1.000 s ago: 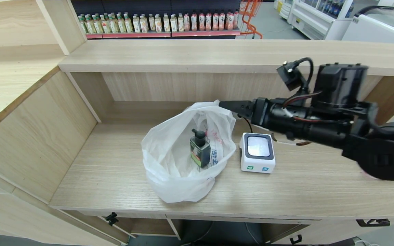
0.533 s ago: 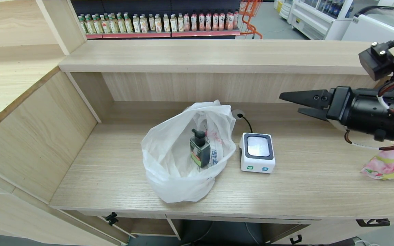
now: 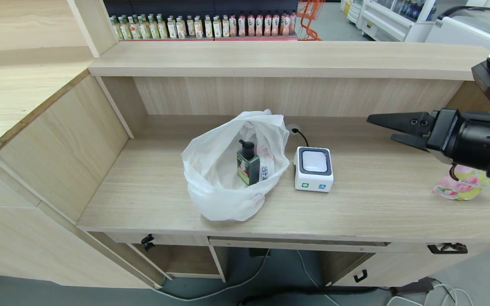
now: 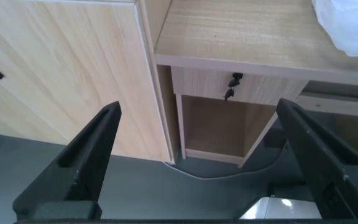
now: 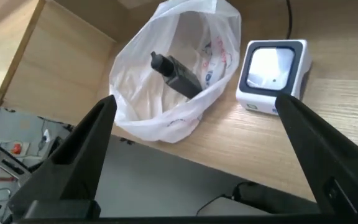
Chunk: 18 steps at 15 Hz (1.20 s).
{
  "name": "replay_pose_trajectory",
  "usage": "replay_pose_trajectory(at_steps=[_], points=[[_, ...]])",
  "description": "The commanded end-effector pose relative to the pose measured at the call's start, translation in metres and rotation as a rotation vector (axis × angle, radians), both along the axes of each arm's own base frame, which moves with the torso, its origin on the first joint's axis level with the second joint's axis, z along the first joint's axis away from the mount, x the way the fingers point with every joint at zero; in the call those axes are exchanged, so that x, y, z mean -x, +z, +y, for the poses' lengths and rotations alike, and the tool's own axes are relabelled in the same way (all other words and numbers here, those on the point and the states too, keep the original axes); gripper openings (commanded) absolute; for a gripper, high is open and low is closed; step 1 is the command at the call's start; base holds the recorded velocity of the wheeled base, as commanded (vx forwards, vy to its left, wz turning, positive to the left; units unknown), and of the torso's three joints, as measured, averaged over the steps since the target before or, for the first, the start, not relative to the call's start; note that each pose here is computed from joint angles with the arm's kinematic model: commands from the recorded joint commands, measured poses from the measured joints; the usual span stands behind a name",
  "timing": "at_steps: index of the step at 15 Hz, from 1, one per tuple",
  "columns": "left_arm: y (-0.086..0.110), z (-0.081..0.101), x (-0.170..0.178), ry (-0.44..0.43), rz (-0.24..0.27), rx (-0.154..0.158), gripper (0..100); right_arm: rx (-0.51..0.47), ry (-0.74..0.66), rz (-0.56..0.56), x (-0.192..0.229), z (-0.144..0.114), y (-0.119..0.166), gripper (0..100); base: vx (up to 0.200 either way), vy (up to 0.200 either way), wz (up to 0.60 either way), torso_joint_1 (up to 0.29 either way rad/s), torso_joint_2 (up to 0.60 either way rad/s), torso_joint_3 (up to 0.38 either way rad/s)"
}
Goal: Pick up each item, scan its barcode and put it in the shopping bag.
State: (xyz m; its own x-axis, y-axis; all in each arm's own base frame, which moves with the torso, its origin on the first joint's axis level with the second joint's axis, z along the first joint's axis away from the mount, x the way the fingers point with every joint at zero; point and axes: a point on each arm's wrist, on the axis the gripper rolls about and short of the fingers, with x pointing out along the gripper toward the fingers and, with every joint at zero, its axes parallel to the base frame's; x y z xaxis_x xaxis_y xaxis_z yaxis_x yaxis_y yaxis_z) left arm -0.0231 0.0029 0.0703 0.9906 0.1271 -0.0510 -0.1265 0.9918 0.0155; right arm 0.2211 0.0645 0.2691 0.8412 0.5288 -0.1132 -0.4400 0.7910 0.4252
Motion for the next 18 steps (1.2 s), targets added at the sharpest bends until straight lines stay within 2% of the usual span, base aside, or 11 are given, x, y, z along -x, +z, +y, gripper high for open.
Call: replay_pose_trajectory(at_steps=[1, 4, 5, 6, 10, 14, 18], points=[[0.0, 0.0, 0.0, 0.0, 0.001, 0.0, 100, -0.003, -0.039, -0.011, -0.003, -0.006, 0.003, 100, 0.0, 0.0, 0.0, 0.0, 0.0, 0.0], [0.0, 0.0, 0.0, 0.0, 0.001, -0.002, 100, -0.058, -0.188, 0.018, -0.011, -0.019, 0.017, 100, 0.0, -0.2, 0.0, 0.004, 0.0, 0.002], [0.0, 0.0, 0.0, 0.0, 0.001, -0.002, 100, -0.058, -0.188, 0.018, -0.011, -0.019, 0.017, 100, 0.0, -0.2, 0.0, 0.002, 0.0, 0.002], [0.0, 0.0, 0.0, 0.001, 0.001, -0.002, 100, -0.174, -0.259, 0.119, -0.01, -0.026, 0.037, 100, 0.0, -0.2, 0.0, 0.002, 0.01, 0.002], [0.0, 0.0, 0.0, 0.0, 0.001, -0.002, 100, -0.329, -0.442, 0.274, -0.016, -0.042, 0.066, 100, 0.0, -0.2, 0.0, 0.004, 0.0, 0.004], [0.0, 0.0, 0.0, 0.0, 0.001, -0.002, 100, -0.44, -0.613, 0.436, -0.039, -0.066, 0.067, 100, 0.0, -0.2, 0.0, 0.002, 0.0, 0.004], [0.0, 0.0, 0.0, 0.0, 0.001, -0.002, 100, -0.507, -0.727, 0.525, -0.059, -0.088, 0.063, 100, 0.0, -0.2, 0.0, 0.004, 0.0, 0.001]])
